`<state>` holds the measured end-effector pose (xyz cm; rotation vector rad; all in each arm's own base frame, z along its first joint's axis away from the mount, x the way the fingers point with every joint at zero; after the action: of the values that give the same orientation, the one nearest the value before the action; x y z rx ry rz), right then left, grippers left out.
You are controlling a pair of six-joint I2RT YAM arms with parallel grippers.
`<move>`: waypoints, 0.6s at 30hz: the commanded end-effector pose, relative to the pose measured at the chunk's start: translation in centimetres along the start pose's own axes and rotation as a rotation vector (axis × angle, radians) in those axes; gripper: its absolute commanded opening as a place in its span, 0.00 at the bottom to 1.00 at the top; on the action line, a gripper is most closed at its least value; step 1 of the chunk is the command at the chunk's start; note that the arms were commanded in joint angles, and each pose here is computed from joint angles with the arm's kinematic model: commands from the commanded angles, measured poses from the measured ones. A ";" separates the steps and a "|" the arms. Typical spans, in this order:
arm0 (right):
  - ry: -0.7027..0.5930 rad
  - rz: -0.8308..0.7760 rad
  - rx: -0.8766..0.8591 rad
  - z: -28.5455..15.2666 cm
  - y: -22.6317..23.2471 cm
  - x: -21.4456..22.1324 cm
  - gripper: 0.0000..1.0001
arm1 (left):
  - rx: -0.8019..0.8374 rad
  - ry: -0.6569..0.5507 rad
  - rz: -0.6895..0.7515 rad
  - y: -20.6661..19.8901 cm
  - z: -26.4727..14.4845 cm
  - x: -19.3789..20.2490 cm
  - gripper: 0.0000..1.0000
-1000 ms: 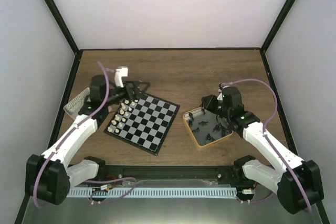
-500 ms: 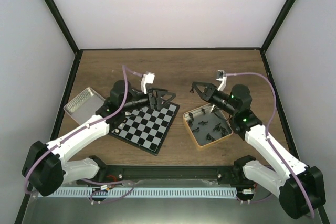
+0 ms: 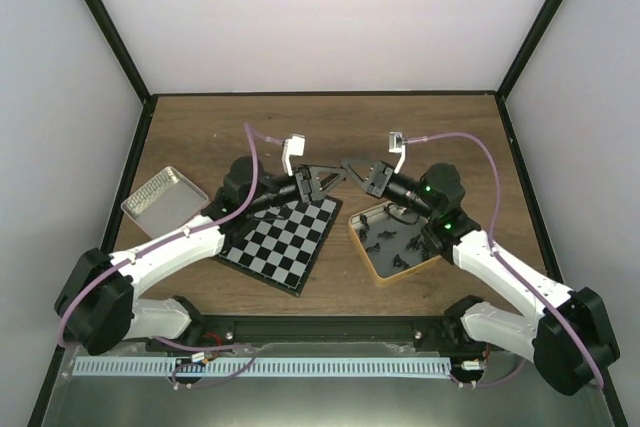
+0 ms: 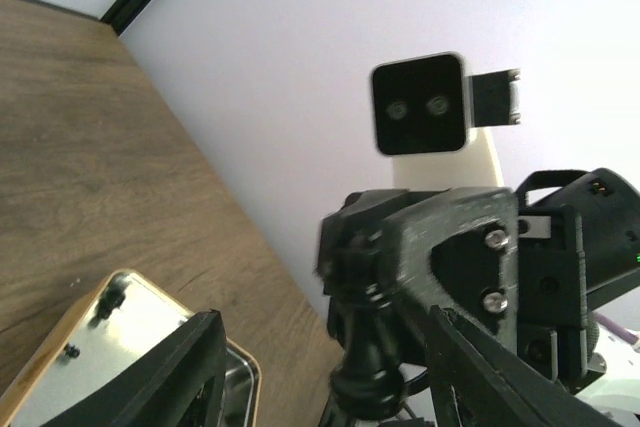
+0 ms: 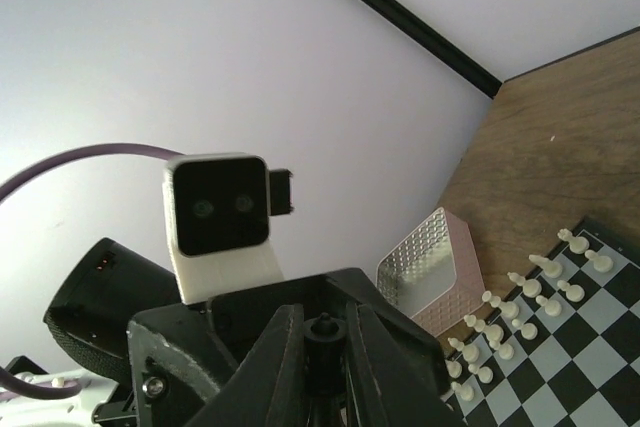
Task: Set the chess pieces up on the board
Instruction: Place the chess piece on the chessboard.
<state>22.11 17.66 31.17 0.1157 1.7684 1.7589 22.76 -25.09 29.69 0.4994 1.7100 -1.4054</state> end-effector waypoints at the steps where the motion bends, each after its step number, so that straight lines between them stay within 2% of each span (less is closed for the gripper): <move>1: 0.015 -0.021 -0.080 0.5 1.7 -0.1 0.09 | 0.064 -0.082 0.027 -1.2 0.0 -1.3 0.51; 4: 0.013 -0.015 -0.076 0.7 1.6 -0.2 0.09 | 0.070 -0.063 0.027 -1.0 0.1 -0.7 0.41; 14: 0.009 -0.010 -0.084 1.0 1.6 -0.4 0.09 | 0.065 -0.034 0.050 -0.8 0.0 0.3 0.40; 18: 0.021 -0.007 -0.084 1.0 1.6 -0.3 0.09 | 0.063 -0.036 0.074 -0.8 -0.1 0.3 0.26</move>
<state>22.54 18.22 30.82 0.1211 1.7721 1.7944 22.20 -25.29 29.75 0.5206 1.6525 -1.4319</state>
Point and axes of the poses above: each gripper's point midway between its finger pads, its own z axis out along the fingers, its own y axis along the line the jaws close on, x = y × z, the point moved 9 cm from there along -z, back along the fingers, and after that the axes turned 14 degrees about z, right-handed, at the moved point
